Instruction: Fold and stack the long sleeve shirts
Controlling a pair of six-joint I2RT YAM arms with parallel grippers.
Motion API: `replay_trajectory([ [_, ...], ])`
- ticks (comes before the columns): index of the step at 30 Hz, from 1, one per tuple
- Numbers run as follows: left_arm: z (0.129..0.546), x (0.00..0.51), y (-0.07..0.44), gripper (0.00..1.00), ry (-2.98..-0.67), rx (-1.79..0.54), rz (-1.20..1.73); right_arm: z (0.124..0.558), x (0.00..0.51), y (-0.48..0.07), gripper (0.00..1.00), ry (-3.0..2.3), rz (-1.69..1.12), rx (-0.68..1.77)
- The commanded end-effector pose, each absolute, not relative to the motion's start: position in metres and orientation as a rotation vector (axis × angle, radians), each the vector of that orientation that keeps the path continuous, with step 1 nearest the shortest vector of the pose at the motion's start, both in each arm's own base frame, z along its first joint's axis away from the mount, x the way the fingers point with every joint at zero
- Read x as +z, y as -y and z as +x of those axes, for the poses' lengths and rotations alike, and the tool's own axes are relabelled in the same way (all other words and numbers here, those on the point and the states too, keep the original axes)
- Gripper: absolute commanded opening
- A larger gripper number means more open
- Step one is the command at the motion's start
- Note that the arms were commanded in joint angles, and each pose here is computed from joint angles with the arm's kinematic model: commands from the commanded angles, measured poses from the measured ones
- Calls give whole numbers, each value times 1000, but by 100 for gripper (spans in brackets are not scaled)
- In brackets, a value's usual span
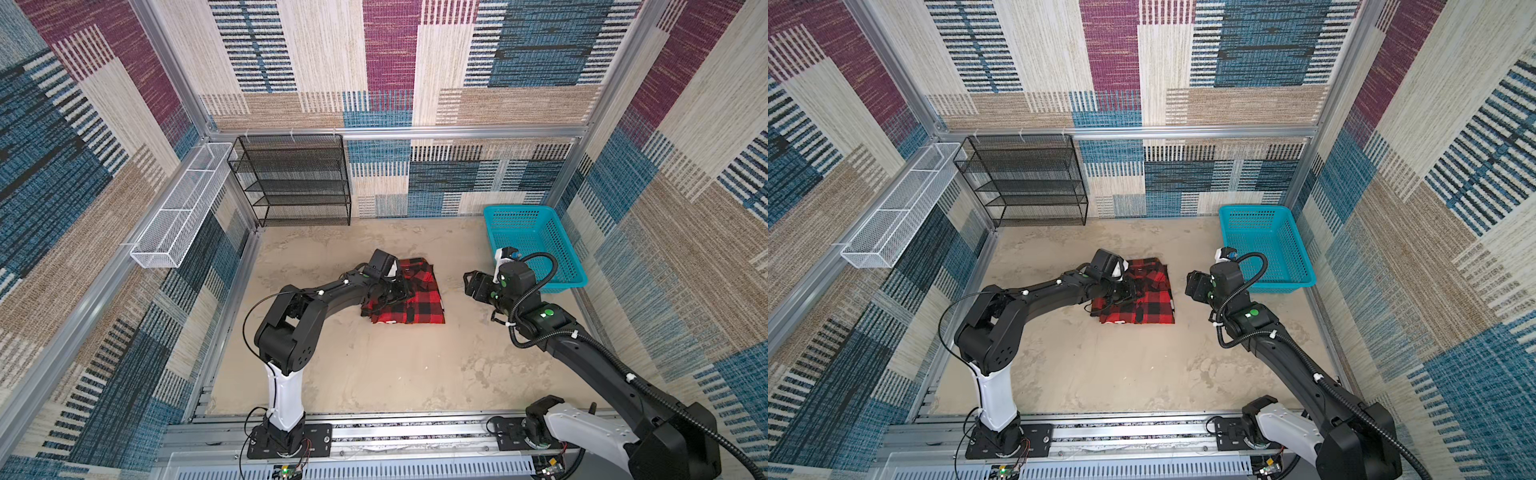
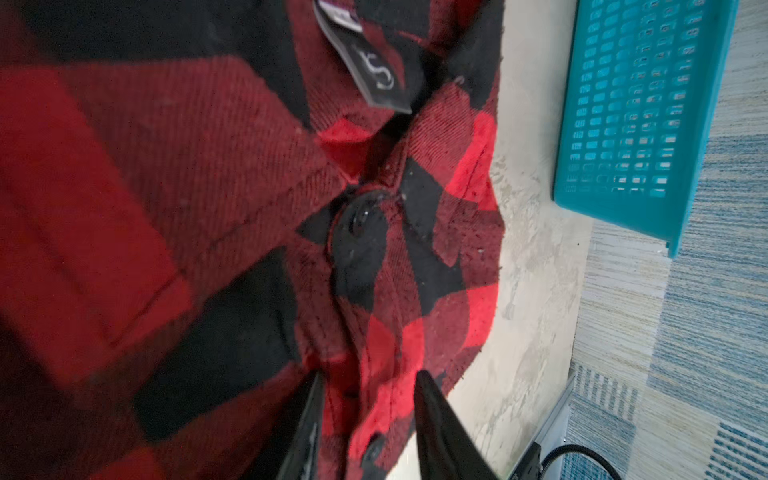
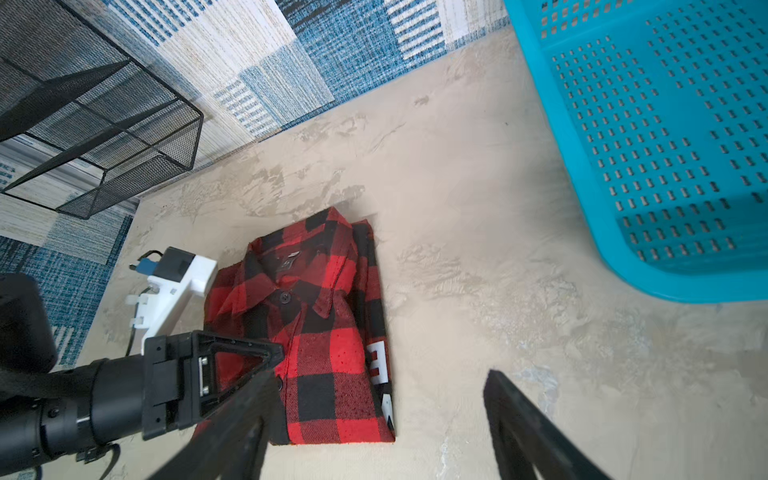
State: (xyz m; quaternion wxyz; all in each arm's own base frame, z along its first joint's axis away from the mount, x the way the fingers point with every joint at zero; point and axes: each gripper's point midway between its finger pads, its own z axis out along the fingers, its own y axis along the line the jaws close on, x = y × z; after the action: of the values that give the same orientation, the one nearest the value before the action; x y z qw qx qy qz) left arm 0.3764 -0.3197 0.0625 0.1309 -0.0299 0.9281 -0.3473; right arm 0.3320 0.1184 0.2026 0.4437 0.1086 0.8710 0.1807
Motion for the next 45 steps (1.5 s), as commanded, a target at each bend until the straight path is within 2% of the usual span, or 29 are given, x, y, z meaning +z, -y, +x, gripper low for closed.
replay_trajectory([
  [1,373,44,318,40,-2735,-998,-143,337,208,-121,81,-2138,256,463],
  [9,379,15,261,38,-2763,-867,-305,340,215,-121,81,-2126,264,467],
  [21,404,15,163,33,-2781,-714,-317,348,218,-125,81,-2121,287,488],
  [29,424,18,85,34,-2738,-710,-471,350,224,-125,81,-2119,274,470],
  [36,452,38,47,36,-2736,-677,-447,347,224,-122,81,-2121,273,459],
  [39,460,54,41,40,-2700,-686,-448,346,225,-121,81,-2116,269,454],
  [43,455,95,46,70,-2616,-727,-426,343,230,-116,85,-2093,268,434],
  [44,450,110,47,79,-2587,-730,-414,342,231,-113,90,-2084,273,423],
  [45,445,124,47,83,-2560,-724,-403,341,233,-110,99,-2069,277,410],
])
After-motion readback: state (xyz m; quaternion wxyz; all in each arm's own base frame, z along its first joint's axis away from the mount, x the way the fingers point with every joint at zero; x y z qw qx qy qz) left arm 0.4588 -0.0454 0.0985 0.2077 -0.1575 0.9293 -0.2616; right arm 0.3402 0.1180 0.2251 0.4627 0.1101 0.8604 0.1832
